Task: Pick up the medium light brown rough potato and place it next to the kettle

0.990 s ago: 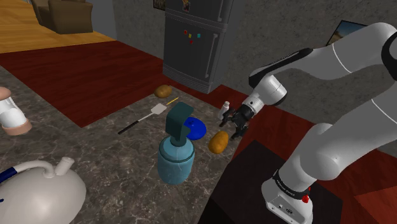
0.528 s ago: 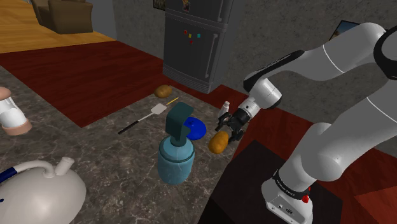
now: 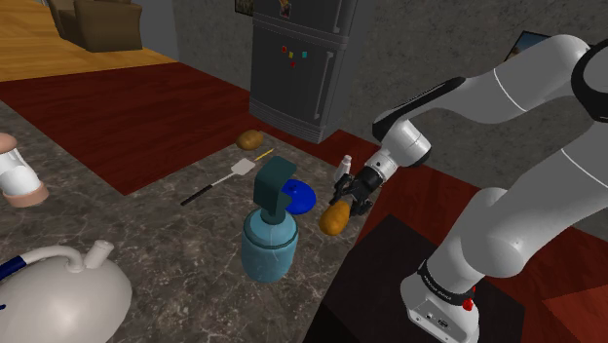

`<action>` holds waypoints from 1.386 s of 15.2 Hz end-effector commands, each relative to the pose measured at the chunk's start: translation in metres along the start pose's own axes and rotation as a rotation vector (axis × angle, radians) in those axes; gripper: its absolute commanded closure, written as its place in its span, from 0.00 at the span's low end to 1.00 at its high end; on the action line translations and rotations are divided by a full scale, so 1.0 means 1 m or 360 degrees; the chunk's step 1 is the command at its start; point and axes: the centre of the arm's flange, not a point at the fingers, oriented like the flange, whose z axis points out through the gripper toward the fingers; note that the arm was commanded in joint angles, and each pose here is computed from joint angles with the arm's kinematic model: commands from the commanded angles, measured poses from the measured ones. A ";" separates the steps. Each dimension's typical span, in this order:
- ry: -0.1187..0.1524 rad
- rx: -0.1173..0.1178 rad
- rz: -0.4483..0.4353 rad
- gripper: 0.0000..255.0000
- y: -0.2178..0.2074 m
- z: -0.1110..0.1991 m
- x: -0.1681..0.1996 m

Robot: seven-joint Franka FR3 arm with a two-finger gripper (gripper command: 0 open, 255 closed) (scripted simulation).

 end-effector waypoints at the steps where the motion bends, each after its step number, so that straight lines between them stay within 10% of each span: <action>1: -0.0001 -0.0001 0.0000 1.00 0.000 0.000 0.000; 21: -0.0001 -0.0001 0.0000 1.00 -0.048 -0.043 -0.036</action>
